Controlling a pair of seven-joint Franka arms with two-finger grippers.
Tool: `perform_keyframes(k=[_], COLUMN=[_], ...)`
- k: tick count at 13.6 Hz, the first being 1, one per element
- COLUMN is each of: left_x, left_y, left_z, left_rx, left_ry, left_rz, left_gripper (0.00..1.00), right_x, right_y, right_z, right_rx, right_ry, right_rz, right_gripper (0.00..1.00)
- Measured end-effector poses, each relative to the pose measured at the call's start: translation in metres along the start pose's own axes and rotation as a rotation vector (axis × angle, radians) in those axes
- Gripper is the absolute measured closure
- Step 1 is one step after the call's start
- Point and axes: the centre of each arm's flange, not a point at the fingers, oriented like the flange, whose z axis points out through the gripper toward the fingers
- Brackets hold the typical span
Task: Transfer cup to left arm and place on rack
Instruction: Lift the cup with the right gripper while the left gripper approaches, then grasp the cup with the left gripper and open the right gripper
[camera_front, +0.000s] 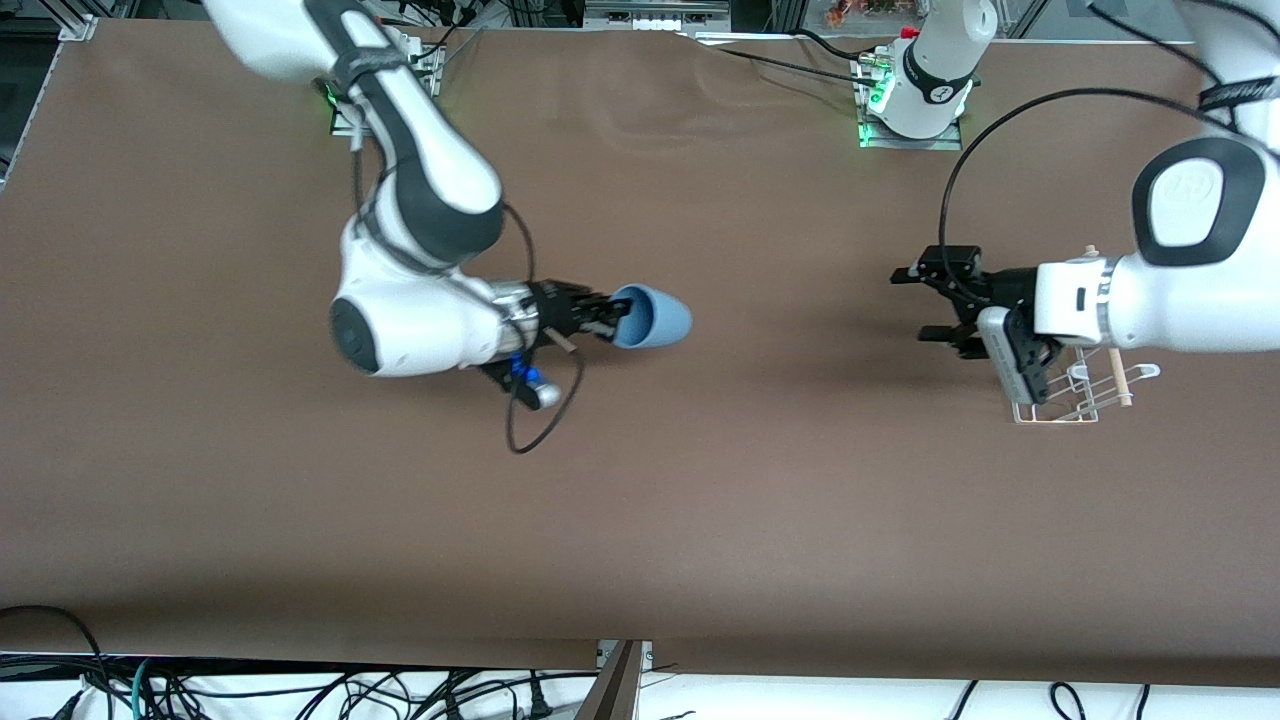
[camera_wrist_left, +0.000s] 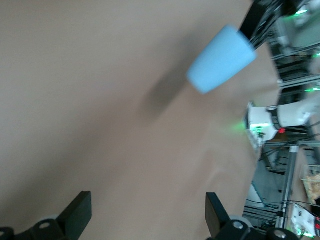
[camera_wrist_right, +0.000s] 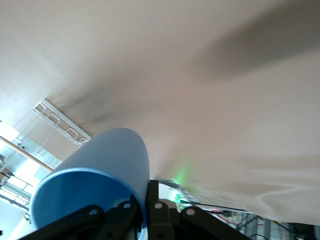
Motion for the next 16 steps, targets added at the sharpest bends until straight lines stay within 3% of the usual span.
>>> perform_keyframes(k=[3,6,9,16], left_x=[0.014,0.026,0.029,0.031], left_y=[-0.001,0.004,0.006,0.022], left_z=[0.023,0.055,0.111,0.155], left_rx=[-0.083,-0.110,-0.132,-0.195], left_ry=[0.068,0.105,0.166,0.224], left_rz=[0.174,0.353,0.502,0.622], left_gripper=[0.00,0.00,0.00,0.00], right_x=[-0.030,-0.042,-0.056,-0.060], right_y=[-0.017,-0.026,-0.034,-0.040], right_z=[0.027,0.037,0.044,0.038], right_rx=[0.010,0.041,0.066,0.085], right_ry=[0.017,0.042,0.022,0.019], right_rz=[0.016,0.017,0.017,0.019], right_gripper=[0.95,0.95,0.95,0.95])
